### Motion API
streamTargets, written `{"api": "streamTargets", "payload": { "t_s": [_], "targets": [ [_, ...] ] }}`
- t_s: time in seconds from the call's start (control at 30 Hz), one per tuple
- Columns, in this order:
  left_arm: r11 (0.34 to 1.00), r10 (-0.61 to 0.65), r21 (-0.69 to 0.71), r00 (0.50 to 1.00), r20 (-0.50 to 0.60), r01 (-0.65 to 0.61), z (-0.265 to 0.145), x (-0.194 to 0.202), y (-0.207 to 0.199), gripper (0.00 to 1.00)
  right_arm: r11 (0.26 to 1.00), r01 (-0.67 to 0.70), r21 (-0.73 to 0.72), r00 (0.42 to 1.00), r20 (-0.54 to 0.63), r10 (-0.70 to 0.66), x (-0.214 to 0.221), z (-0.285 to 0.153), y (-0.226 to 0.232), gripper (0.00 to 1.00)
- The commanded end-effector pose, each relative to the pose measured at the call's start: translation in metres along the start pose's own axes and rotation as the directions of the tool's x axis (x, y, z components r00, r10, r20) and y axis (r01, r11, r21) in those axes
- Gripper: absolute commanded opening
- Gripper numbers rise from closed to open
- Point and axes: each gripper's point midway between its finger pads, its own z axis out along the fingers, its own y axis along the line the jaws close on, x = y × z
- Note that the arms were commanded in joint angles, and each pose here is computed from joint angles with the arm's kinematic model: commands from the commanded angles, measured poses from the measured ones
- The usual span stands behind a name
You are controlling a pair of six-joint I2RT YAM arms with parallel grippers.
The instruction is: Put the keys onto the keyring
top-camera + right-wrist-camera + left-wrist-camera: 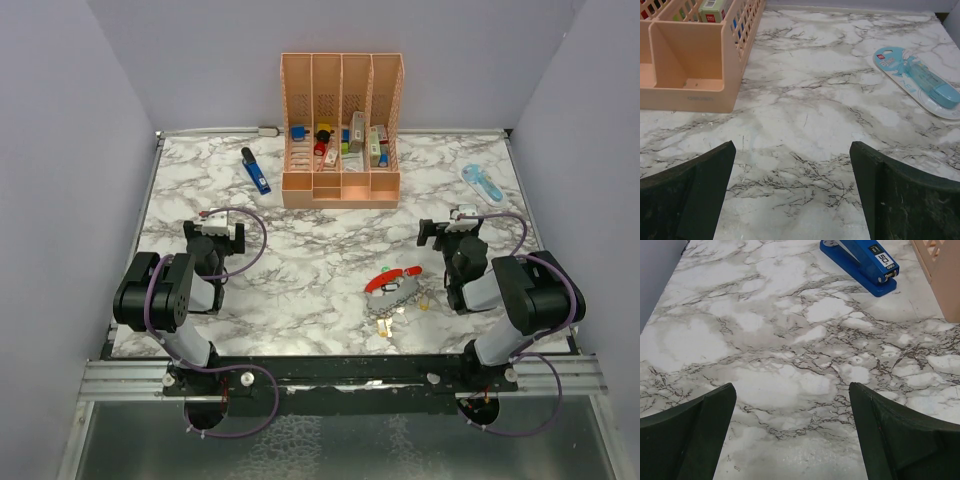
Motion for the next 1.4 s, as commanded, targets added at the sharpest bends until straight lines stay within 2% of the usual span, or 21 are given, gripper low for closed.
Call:
{"api": "streamTargets", "payload": {
  "t_s": [0.0,0.6,0.77,0.83,0.87,0.97,1.03,1.13,1.2,1.27,1.37],
  "targets": [
    [0.999,-0.021,-0.033,1.000,0.014,0.022,0.003,-0.006,0.006,0.99,1.000,0.008,-0.009,1.000,0.023,-0.008,-0.005,0.001,0.001,0.99],
    [0.999,-0.027,-0.044,0.999,0.026,0.029,0.005,-0.011,0.008,0.99,1.000,0.011,-0.018,1.000,0.026,-0.010,-0.006,0.003,0.003,0.99],
    [0.997,0.008,0.074,0.999,-0.050,-0.005,0.024,-0.045,-0.008,0.99,0.999,0.003,0.038,1.000,0.024,-0.004,-0.022,0.004,-0.007,0.99],
    [0.988,0.029,0.150,0.999,-0.021,-0.025,0.029,-0.072,-0.019,0.99,0.997,-0.010,0.076,0.999,-0.033,0.013,-0.036,0.010,-0.013,1.00],
    [0.976,0.032,0.214,0.999,0.010,-0.034,0.030,-0.089,-0.029,0.99,0.998,-0.010,0.065,0.995,-0.099,0.016,-0.039,0.014,-0.010,1.00],
    [0.881,0.028,0.469,0.997,0.067,-0.056,0.023,-0.121,-0.074,0.93,0.999,-0.032,-0.043,0.959,-0.282,0.019,-0.047,0.022,0.012,1.00],
    [0.767,0.037,0.640,0.998,0.047,-0.058,0.015,-0.130,-0.114,0.85,0.995,-0.055,-0.081,0.915,-0.404,0.018,-0.039,0.015,0.025,0.95],
    [0.579,0.126,0.811,0.992,0.018,-0.088,-0.017,-0.125,-0.182,0.84,0.988,-0.121,-0.093,0.851,-0.522,0.055,-0.030,-0.007,0.037,0.88],
    [0.422,0.231,0.892,0.971,0.067,-0.161,-0.051,-0.111,-0.230,0.84,0.985,-0.165,-0.052,0.831,-0.545,0.110,-0.032,-0.025,0.036,0.87],
    [0.289,0.300,0.941,0.950,0.085,-0.175,-0.078,-0.096,-0.270,0.84,0.981,-0.192,0.016,0.820,-0.547,0.169,-0.035,-0.040,0.028,0.87],
    [0.214,0.356,0.950,0.924,0.141,-0.227,-0.091,-0.078,-0.309,0.84,0.957,-0.227,0.178,0.803,-0.522,0.288,-0.041,-0.056,0.010,0.87]
  ]
}}
